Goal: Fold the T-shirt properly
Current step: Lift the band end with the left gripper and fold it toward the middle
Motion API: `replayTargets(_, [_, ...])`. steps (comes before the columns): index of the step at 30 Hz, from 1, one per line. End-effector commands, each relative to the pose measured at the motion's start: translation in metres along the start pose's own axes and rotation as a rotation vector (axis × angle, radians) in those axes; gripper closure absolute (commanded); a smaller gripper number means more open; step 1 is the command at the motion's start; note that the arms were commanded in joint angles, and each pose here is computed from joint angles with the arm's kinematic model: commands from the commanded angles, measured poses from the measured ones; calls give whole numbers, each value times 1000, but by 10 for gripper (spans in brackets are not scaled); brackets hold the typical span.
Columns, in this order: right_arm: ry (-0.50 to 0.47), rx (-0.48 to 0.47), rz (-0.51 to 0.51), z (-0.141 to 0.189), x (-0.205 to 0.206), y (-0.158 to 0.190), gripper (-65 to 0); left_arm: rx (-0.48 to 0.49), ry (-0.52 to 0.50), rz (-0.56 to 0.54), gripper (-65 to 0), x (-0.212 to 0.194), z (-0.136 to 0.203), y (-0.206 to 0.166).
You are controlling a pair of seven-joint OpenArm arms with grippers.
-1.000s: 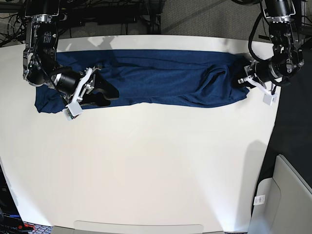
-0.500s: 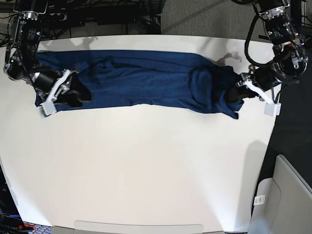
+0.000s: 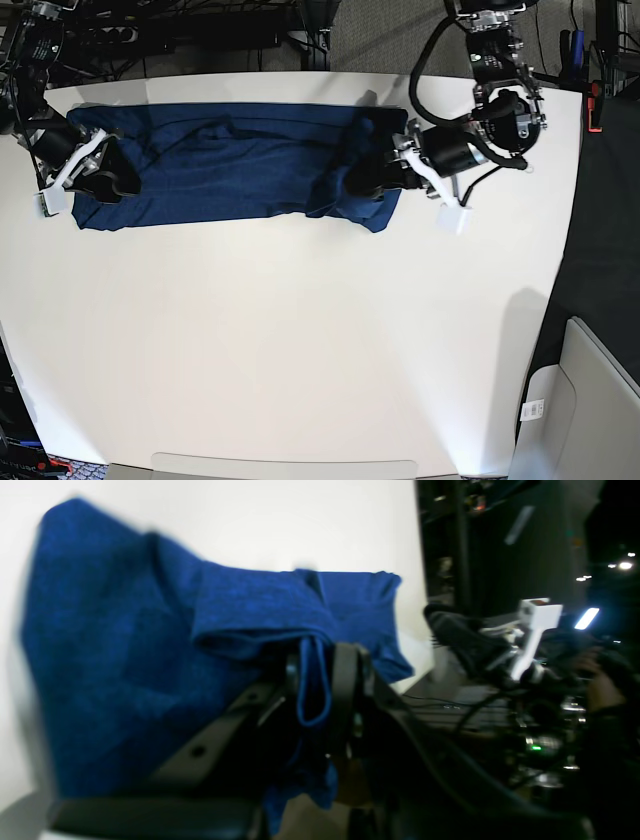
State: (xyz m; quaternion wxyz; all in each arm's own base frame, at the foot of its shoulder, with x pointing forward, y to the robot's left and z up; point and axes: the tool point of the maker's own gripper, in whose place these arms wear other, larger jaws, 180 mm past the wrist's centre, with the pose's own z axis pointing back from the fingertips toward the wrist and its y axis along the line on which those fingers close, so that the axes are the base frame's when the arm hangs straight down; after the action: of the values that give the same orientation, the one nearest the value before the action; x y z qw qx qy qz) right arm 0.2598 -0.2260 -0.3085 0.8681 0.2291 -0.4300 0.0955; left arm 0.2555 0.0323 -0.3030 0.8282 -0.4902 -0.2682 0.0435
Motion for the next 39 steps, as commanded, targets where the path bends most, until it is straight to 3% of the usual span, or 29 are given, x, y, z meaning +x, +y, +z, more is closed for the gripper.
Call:
replayTargets(1, [-48,11,22,4,15,2,-258,-63,-19,7,-2,6,-3,-17])
replayTargets(12, [-52,8,21,5,16,1,-258,-199,-39,141,-3,8,-43,-40])
replayTargets(18, [-56,8,23,5,18,1,-258,-220,32,211,-4,-11,-62,-35])
replayTargets(24, [-60,9,22,4,19,2,-258,-254,67,175,-13,-14,-77,-53])
replayTargets(39, [-79,24,-9,-1,16,9,-258,-286,37,101,-163,8,-74,-70])
